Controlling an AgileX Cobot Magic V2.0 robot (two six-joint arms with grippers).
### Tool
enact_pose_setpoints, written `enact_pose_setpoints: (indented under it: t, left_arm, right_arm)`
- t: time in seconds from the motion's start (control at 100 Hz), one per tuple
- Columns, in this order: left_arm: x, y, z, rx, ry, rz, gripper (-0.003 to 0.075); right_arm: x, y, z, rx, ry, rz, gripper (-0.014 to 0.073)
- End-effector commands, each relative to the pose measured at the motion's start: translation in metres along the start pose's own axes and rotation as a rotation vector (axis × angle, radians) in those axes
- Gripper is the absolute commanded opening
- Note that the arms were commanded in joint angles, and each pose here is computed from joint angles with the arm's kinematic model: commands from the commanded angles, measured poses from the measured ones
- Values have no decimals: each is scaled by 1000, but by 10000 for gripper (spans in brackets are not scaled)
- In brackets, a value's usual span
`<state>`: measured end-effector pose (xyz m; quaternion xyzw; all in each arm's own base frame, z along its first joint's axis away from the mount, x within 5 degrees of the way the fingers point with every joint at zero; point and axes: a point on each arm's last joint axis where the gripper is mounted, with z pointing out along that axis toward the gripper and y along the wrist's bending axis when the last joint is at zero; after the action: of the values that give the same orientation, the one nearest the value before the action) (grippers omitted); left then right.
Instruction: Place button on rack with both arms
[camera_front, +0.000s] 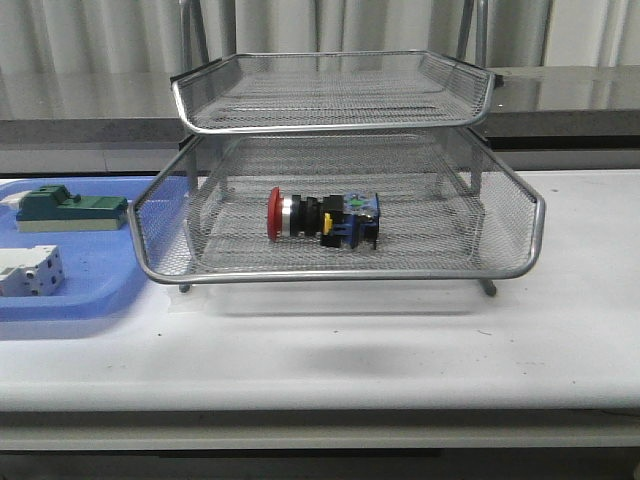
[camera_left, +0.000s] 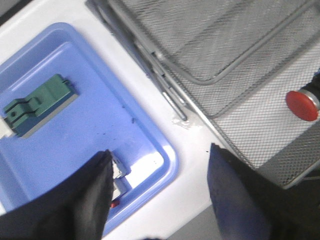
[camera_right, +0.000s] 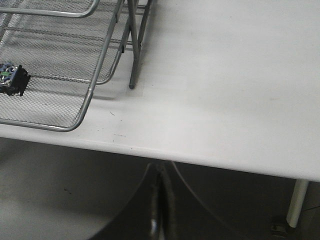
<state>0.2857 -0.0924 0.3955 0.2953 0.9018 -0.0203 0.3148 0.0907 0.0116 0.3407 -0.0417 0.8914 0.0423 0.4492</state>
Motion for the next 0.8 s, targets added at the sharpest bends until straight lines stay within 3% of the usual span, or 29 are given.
enact_pose_setpoints:
  t: [0.0,0.36,0.54,0.79]
  left_arm:
    - [12,7,-33,-72,-170,-79,406]
    - [114,10,-76,-347,-471,-315,405]
    - [153,-9,-83,-427,-644,-337,399]
    - [193,-33,-85,-498,-828,-314,315]
  right_arm:
    - [-13,0,-8,9,-88,0,-70]
    - [-13,0,-8,9,-88,0,-70]
    - [-13,0,-8,9,-88,0,-70]
    - [-13,0,-8,9,-88,0,-70]
